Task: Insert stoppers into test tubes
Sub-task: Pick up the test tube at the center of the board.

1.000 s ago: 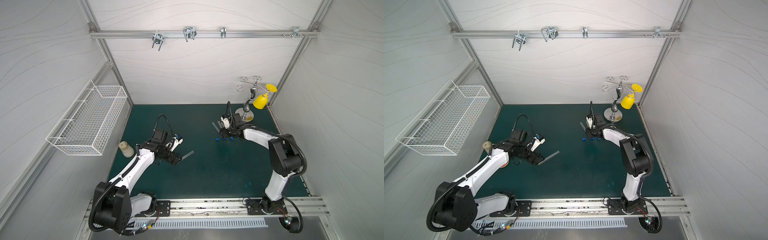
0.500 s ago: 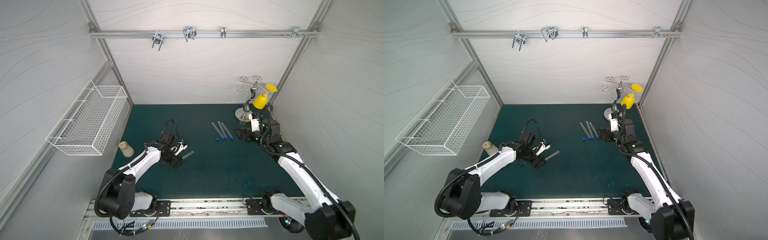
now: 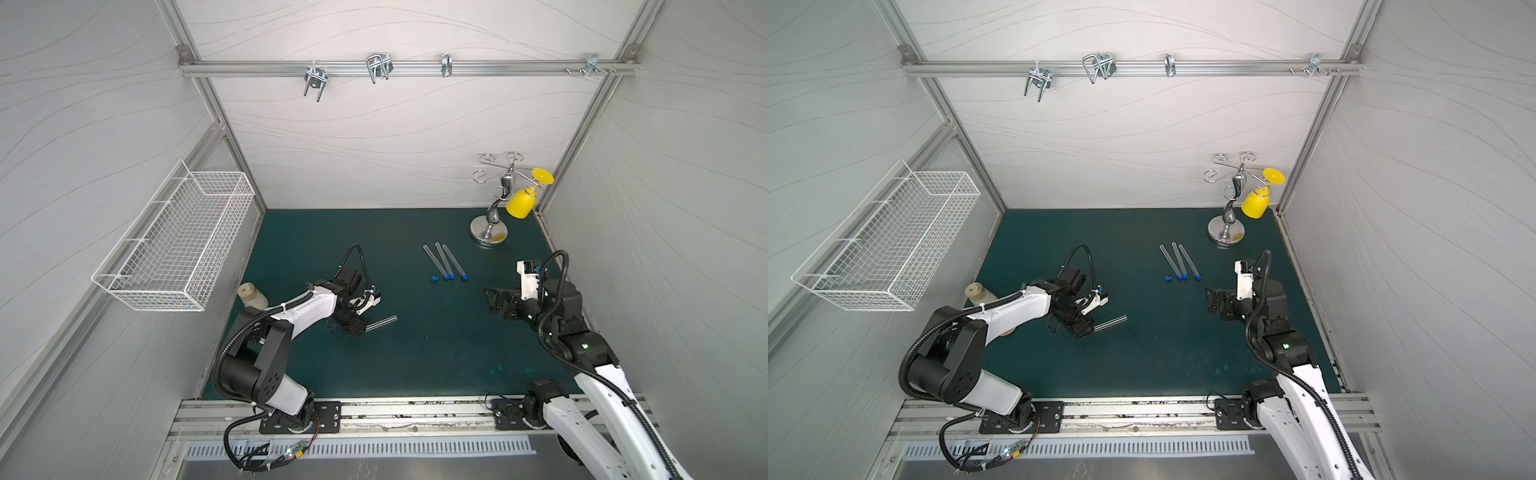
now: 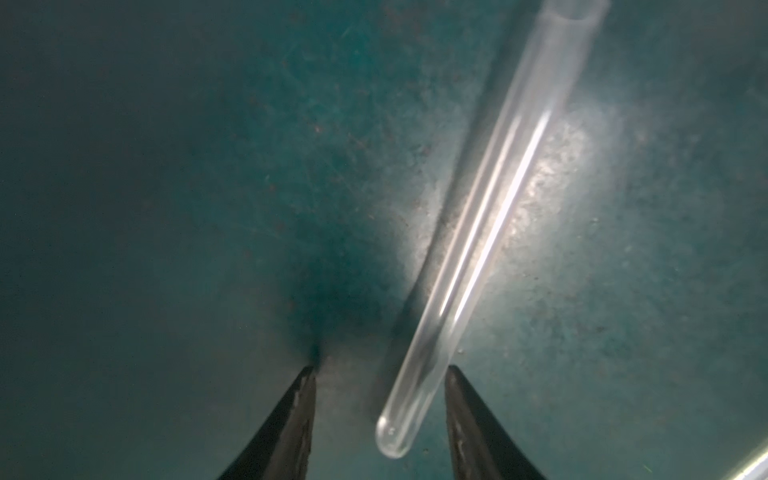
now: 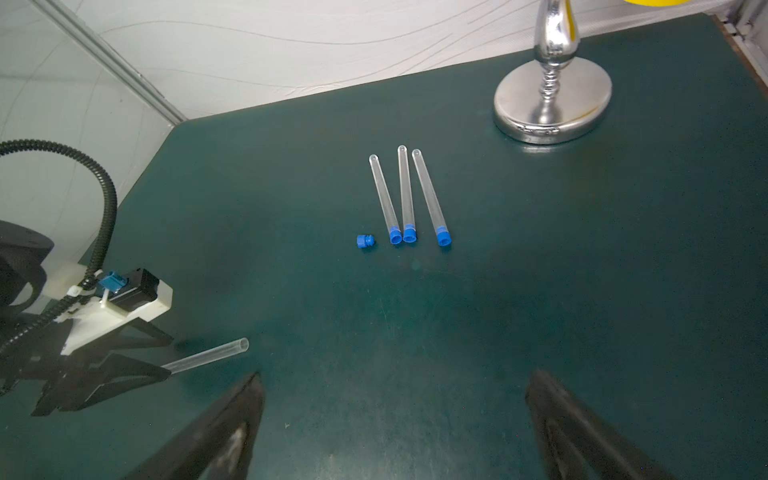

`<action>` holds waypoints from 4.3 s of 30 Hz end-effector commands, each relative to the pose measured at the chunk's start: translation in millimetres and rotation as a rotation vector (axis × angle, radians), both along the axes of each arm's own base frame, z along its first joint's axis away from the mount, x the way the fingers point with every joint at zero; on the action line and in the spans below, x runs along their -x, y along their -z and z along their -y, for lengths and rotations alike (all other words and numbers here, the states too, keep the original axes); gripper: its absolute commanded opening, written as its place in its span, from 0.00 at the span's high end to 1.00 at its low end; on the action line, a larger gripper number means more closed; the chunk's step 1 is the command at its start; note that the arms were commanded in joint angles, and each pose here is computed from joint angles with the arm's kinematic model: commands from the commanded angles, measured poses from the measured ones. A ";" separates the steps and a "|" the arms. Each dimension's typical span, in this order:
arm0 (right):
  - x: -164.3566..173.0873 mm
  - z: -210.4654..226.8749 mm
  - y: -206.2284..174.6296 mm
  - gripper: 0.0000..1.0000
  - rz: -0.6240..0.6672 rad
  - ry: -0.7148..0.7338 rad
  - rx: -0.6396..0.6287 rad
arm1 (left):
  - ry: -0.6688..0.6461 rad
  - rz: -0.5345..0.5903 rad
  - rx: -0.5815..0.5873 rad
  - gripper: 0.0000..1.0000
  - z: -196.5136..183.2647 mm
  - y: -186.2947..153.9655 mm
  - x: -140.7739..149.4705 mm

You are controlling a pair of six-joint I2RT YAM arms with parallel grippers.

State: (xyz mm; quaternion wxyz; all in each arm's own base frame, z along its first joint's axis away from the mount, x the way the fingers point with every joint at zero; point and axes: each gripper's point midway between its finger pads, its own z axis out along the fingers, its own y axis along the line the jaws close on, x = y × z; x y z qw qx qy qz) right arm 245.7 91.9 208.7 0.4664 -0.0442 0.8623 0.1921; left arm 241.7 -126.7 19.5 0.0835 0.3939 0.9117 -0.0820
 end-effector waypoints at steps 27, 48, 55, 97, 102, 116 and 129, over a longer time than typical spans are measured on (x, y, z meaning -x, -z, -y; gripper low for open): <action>-0.6 -30.6 1.2 0.01 -0.094 -0.091 0.000 | 0.152 -0.007 -0.059 0.96 18.6 7.9 3.5; 13.7 -164.6 5.6 0.03 -0.530 -0.523 -0.402 | 0.314 0.286 0.255 1.00 45.9 -109.2 30.9; 20.7 -205.6 5.3 0.09 -0.621 -0.636 -0.447 | 0.350 0.301 0.293 1.00 44.8 -120.7 40.2; 30.4 -266.2 11.4 0.96 -0.789 -0.817 -0.517 | 0.156 0.289 0.462 0.50 36.8 -151.6 25.9; 22.0 -253.8 -8.3 0.96 -0.726 -0.798 -0.604 | -0.090 0.288 0.714 0.35 31.5 -202.6 6.2; 22.1 -253.4 -40.1 0.97 -0.641 -0.832 -0.747 | -0.203 0.088 1.197 0.29 47.7 -256.8 -1.1; 18.7 -269.7 -59.0 0.98 -0.598 -0.854 -0.850 | -0.183 0.004 1.232 0.37 58.8 -243.4 9.8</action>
